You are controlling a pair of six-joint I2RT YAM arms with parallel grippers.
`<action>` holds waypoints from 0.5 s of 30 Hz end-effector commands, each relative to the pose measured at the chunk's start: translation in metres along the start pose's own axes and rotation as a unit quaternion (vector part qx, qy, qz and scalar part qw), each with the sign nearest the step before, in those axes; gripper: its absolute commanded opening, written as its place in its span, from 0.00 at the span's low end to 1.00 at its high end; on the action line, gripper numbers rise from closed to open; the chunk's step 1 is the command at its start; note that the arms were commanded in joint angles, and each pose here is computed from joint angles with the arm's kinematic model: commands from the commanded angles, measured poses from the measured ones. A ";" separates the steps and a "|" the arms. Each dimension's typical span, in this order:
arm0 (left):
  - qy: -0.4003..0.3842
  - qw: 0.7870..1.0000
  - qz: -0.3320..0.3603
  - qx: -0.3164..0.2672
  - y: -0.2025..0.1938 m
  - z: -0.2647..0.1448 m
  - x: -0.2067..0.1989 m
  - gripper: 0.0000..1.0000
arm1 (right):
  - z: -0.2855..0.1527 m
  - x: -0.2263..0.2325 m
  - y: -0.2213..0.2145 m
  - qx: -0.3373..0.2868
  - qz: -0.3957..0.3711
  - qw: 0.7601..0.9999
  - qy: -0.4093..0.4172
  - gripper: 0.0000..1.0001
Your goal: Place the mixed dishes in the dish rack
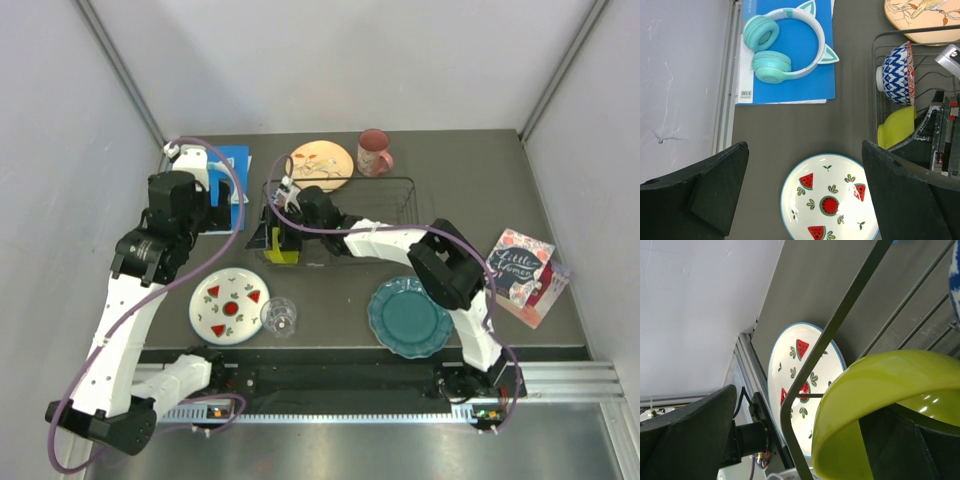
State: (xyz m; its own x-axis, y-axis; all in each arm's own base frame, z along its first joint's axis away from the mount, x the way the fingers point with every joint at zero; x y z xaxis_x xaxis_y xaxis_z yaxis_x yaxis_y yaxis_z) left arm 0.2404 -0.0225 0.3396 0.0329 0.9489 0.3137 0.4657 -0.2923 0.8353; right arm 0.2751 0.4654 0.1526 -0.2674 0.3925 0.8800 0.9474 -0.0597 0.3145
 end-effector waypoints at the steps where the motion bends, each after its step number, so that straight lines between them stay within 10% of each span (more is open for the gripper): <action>1: 0.003 1.000 -0.018 -0.025 0.014 -0.004 0.004 0.99 | 0.009 0.016 0.005 -0.003 -0.016 1.000 0.022 1.00; 15: 0.005 1.000 -0.007 -0.012 0.006 -0.005 0.005 0.99 | -0.077 -0.001 0.015 -0.028 -0.075 0.995 -0.054 1.00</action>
State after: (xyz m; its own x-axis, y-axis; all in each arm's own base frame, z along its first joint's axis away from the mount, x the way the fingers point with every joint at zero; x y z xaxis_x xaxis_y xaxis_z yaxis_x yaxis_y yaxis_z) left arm 0.2406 -0.0219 0.3394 0.0325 0.9497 0.3114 0.4671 -0.2899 0.8353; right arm 0.2722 0.4112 0.1613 -0.3120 0.4966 0.8099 0.9222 -0.0468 0.3840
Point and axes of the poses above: each gripper's point midway between its finger pads, its own z axis out along the fingers, its own x axis along the line the jaws close on, y = z × x, the point moved 5 cm from there along -z, back along the fingers, and after that the axes turned 11 degrees about z, right-handed, at the moved point
